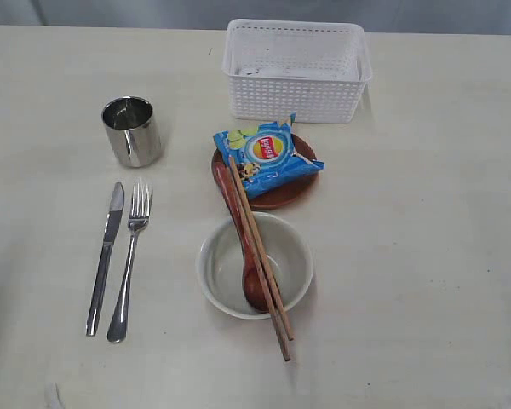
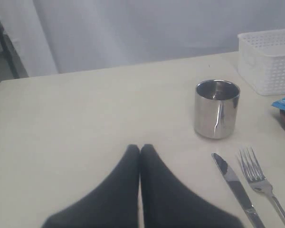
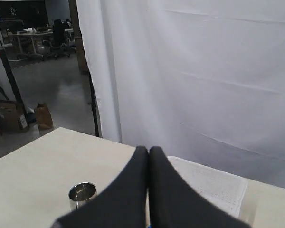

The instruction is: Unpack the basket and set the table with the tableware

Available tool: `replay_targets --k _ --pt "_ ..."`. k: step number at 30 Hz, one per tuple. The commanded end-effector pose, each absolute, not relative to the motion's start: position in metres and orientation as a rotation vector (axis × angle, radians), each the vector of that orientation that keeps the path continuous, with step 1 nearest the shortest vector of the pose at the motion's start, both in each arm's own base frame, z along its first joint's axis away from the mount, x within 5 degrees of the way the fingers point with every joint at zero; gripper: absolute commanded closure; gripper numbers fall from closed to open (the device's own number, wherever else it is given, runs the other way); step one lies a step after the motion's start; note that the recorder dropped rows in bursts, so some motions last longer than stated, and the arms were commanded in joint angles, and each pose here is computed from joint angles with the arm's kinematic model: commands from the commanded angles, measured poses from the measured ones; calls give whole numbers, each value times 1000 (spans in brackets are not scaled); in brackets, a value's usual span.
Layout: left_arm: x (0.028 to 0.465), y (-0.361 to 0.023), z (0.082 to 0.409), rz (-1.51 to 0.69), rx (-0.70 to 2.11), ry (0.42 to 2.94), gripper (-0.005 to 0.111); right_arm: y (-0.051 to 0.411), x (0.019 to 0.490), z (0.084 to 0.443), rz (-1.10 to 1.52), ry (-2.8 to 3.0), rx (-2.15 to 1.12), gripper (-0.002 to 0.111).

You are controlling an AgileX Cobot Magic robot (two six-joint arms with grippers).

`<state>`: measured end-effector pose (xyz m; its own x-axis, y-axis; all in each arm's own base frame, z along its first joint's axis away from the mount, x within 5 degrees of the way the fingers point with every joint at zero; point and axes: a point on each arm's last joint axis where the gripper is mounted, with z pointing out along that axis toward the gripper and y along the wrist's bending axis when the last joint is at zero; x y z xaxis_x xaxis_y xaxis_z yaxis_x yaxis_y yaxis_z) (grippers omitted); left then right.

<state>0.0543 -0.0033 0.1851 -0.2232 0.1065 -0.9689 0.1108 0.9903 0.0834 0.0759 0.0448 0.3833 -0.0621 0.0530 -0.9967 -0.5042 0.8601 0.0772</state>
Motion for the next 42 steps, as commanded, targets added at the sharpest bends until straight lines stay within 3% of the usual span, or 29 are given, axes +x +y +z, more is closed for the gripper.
replay_targets --k 1,14,42 --pt "54 -3 184 -6 155 1798 107 34 57 374 472 1523 -355 109" --pt "54 -3 184 -6 155 1798 107 17 25 372 492 1411 -331 109" --pt "54 -4 184 0 178 1795 107 17 24 373 500 1409 -324 109"
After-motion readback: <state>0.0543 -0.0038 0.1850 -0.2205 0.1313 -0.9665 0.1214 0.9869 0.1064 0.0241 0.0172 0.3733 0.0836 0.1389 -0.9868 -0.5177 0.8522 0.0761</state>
